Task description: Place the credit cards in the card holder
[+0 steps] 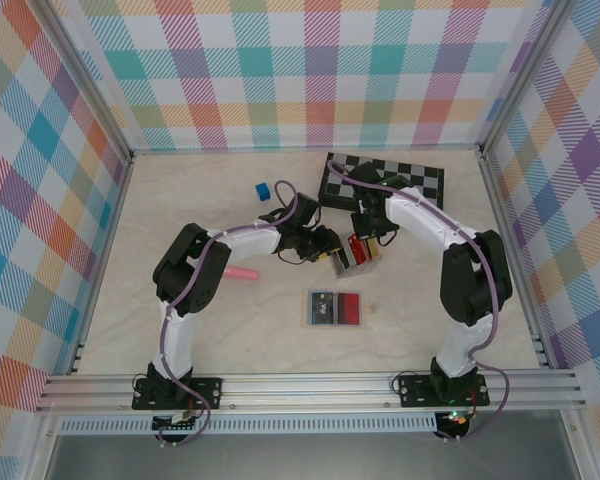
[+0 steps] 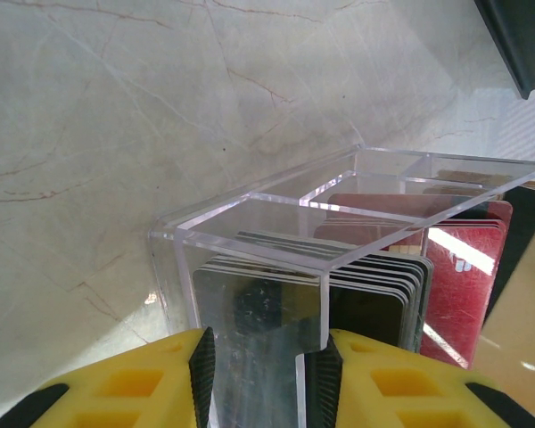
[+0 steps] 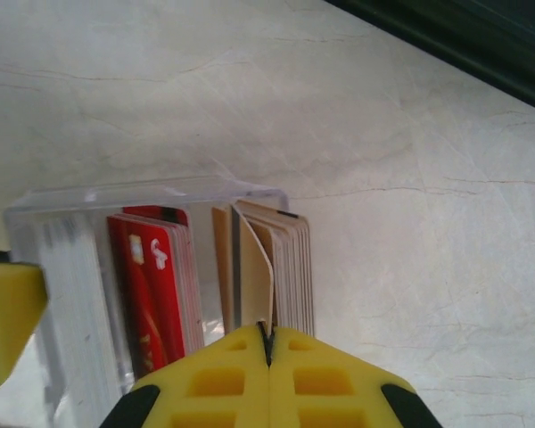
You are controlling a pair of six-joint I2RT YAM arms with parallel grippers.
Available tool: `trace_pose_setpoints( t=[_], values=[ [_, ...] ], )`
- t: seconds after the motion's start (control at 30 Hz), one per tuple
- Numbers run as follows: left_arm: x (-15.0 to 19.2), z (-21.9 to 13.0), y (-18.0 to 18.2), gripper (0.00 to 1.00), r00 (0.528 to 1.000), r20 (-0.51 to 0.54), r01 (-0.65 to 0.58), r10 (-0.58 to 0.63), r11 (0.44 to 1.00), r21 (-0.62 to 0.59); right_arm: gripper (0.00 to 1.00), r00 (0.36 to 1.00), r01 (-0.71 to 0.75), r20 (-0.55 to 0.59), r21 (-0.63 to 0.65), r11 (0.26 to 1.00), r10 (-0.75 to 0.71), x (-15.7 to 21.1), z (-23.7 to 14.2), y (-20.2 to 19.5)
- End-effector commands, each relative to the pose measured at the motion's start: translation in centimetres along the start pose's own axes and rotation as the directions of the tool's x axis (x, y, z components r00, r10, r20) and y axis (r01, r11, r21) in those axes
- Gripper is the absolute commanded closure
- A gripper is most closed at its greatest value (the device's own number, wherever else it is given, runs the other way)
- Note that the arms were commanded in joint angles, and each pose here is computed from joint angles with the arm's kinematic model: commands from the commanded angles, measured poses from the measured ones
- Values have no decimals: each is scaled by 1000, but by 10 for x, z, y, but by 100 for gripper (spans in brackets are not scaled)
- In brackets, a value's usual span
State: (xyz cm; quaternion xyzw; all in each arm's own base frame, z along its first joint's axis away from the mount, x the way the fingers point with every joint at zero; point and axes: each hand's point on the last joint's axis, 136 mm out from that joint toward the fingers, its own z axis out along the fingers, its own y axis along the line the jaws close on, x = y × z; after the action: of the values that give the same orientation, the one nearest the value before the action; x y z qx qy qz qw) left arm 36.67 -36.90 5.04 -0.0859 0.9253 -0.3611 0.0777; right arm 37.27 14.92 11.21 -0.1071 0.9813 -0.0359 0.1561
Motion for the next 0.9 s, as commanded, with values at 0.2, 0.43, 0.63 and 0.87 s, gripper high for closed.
trace_pose_setpoints(
  t=[0.2,0.43,0.63,0.87],
  values=[
    [10,-16,13,58,1000,-3,-2,1,997,-76,98,997,-64,32,-193,979,72,4,-42,19],
    [0,-50,-20,40,995,85,-54,54,999,5,98,974,-170,80,-373,912,214,1,-75,19],
    [-5,-90,-59,28,982,167,-111,86,982,152,99,937,-252,42,-611,751,348,-2,-101,21],
    [4,-108,-110,27,989,97,-140,108,886,443,99,930,-225,-6,-798,560,367,-9,-127,35]
  ],
)
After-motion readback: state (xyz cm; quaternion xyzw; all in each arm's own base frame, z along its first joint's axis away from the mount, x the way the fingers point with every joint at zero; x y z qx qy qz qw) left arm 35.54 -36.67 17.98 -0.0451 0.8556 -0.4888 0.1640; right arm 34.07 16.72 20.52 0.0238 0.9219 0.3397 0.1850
